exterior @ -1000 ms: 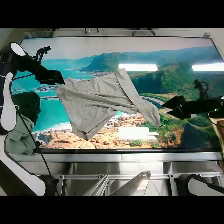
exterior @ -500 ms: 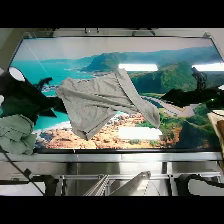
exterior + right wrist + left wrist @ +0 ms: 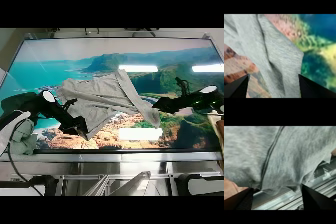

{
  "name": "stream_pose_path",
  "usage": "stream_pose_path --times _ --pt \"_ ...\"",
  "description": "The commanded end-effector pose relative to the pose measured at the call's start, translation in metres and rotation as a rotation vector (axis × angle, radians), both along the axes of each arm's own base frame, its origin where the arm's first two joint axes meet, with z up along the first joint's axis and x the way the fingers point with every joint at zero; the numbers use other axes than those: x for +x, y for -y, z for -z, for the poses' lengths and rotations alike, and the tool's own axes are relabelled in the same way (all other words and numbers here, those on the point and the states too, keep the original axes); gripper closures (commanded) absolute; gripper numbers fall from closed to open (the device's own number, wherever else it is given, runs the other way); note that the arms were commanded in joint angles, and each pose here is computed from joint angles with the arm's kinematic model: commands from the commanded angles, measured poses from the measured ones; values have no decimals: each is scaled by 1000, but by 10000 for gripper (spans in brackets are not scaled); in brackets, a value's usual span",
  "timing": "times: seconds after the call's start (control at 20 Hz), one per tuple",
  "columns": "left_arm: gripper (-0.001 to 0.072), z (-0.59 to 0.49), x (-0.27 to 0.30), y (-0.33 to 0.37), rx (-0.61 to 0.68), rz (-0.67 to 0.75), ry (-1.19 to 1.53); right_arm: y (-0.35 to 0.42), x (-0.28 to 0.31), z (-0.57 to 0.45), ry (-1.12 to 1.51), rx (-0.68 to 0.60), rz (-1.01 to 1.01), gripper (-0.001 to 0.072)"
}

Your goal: Fold the shirts.

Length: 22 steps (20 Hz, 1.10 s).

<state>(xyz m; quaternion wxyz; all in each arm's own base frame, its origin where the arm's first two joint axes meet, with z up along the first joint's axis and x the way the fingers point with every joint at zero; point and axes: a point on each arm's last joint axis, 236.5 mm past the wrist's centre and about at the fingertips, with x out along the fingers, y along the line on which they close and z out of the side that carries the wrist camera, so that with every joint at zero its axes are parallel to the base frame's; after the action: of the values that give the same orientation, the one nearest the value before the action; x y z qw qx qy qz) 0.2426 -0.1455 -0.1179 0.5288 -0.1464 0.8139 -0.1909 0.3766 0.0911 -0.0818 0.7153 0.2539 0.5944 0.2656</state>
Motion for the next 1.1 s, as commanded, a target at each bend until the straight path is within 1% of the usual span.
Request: stream_pose_path --times 0.0,0.05,0.1,0.15,0.2,0.25,0.3,0.35,0.4,0.5,0.6,0.65,0.75,0.8,0.85,0.9,0.95,1.0,1.05 --pt "293 24 15 12 38 66 40 -12 -22 28 -90 -51 -88 47" --pt "382 23 14 12 35 72 31 -19 -32 32 -113 -58 -137 189" --pt "447 21 12 11 31 82 25 -26 -40 33 -131 -55 -174 273" --pt "565 19 12 5 37 83 25 -32 -44 31 -139 -45 -192 403" --pt "687 15 13 -2 42 90 32 -37 -45 27 -142 -26 -199 636" --pt "697 10 17 -6 39 80 50 -42 -43 21 -140 4 -189 666" --pt "689 2 23 -11 36 57 76 -48 -39 11 -136 47 -178 697" --pt "689 -7 30 -16 32 38 108 -56 -36 -5 -123 107 -184 697" --pt "688 -21 37 -19 11 15 151 -64 -33 -27 -104 184 -196 698" --pt "689 -59 46 -21 -63 -28 230 -81 -26 -100 -16 408 -223 697" --pt "690 -119 53 -16 -194 -57 342 -84 -21 -210 204 694 -251 698" --pt "689 -160 59 -14 -261 -62 437 -74 -20 -276 374 837 -246 697" --pt "689 -259 73 -16 -379 -73 724 -31 -30 -399 754 1043 -176 698" --pt "688 -324 76 -21 -423 -81 929 -3 -43 -451 933 1116 -118 697" --pt "687 -386 70 -26 -448 -86 1127 21 -61 -493 1078 1162 -58 697" --pt "681 -449 56 -32 -453 -92 1334 37 -83 -525 1197 1165 -17 697" --pt "680 -500 36 -37 -419 -91 1512 42 -107 -547 1292 1123 -2 697" --pt "680 -539 16 -44 -326 -89 1673 38 -131 -563 1368 1064 -2 697" --pt "680 -566 0 -51 -198 -96 1790 29 -151 -574 1427 1008 -11 697"
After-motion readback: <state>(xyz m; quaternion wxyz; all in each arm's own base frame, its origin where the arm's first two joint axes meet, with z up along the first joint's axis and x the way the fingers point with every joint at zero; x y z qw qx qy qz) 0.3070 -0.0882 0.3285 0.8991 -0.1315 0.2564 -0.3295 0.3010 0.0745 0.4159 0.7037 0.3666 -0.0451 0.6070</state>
